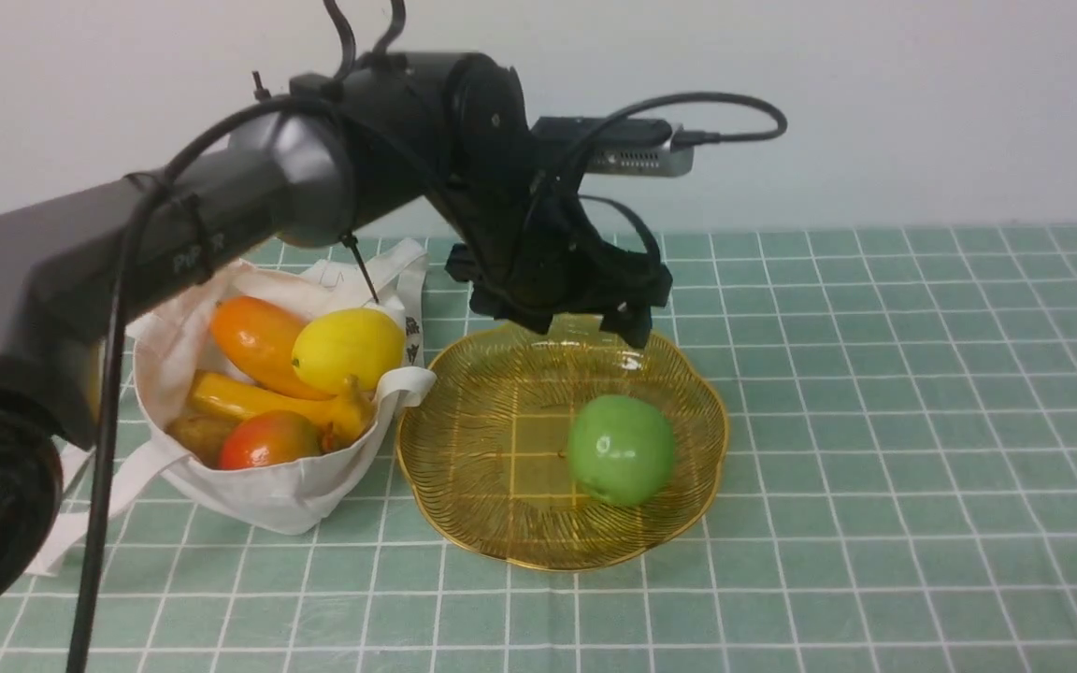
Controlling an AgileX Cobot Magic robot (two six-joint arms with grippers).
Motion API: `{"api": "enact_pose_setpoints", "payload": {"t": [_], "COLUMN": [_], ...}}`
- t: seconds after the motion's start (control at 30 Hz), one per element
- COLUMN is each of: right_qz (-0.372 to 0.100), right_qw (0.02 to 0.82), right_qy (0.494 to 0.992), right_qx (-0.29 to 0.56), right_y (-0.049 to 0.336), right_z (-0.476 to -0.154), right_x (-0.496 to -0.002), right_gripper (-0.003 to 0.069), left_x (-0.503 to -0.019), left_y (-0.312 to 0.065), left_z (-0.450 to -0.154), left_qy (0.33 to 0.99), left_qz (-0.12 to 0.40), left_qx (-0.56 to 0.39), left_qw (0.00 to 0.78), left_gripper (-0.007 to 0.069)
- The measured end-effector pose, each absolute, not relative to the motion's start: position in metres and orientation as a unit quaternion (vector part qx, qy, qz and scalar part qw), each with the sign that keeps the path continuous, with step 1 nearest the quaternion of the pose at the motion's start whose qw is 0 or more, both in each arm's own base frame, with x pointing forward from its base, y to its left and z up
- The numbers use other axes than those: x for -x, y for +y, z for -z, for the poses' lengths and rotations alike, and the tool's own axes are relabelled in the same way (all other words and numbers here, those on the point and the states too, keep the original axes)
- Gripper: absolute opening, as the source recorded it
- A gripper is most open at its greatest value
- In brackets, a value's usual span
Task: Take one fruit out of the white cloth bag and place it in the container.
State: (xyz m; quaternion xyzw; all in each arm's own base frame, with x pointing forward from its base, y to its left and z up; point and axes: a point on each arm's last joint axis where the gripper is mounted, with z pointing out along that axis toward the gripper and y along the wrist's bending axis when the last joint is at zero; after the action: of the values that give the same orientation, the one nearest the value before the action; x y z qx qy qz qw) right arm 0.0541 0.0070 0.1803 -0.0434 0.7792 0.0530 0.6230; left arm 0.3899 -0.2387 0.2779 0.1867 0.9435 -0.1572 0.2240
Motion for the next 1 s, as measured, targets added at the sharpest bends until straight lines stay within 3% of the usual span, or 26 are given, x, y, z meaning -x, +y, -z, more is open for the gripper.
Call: {"api": "enact_pose_setpoints", "payload": {"t": [0.1,0.2,0.27,0.43,0.57,0.67,0.8,1.0], "right_qz": [-0.053,-0.053,-0.053,-0.053,-0.053,-0.053,-0.053,-0.053], "right_qw": [0.623,0.623,0.623,0.623,0.623,0.623,0.623,0.623], "right_qy": [0.779,0.779,0.779,0.779,0.779,0.779,0.779,0.779], "right_qx": [0.043,0.043,0.043,0.043,0.043,0.043,0.043,0.043], "right_y": [0.007,0.007,0.007,0.007,0.007,0.007,0.007,0.007], "right_z": [-0.180,-0.180,-0.180,-0.180,-0.180,-0.180,-0.180,-0.180], "right_x": [-0.054,-0.054,-0.054,-0.054,-0.054,-0.054,-0.054,-0.054], "right_gripper": [-0.0015,-0.0015,-0.0015,-0.0015,-0.0015,-0.0015,-0.0015,-0.0015], "left_x": [-0.385,-0.366,-0.351,-0.297,-0.251,-0.212,-0.166,-0.125], "left_y": [-0.230,-0.212,-0.198,-0.153,-0.124,-0.104,-0.080,-0.060], "left_z": [-0.315,-0.371,-0.407,-0.483,-0.501,-0.492,-0.455,-0.382], "left_qy": [0.940,0.930,0.918,0.884,0.878,0.885,0.896,0.846], "left_qz": [0.148,0.123,0.101,0.045,0.038,0.042,0.048,0.095], "left_qx": [-0.196,-0.220,-0.231,-0.229,-0.217,-0.213,-0.202,-0.185], "left_qw": [0.236,0.267,0.305,0.404,0.425,0.413,0.391,0.491], "left_gripper": [0.0394,0.0160,0.0052,-0.0005,-0.0008,-0.0008,-0.0008,-0.0008]}}
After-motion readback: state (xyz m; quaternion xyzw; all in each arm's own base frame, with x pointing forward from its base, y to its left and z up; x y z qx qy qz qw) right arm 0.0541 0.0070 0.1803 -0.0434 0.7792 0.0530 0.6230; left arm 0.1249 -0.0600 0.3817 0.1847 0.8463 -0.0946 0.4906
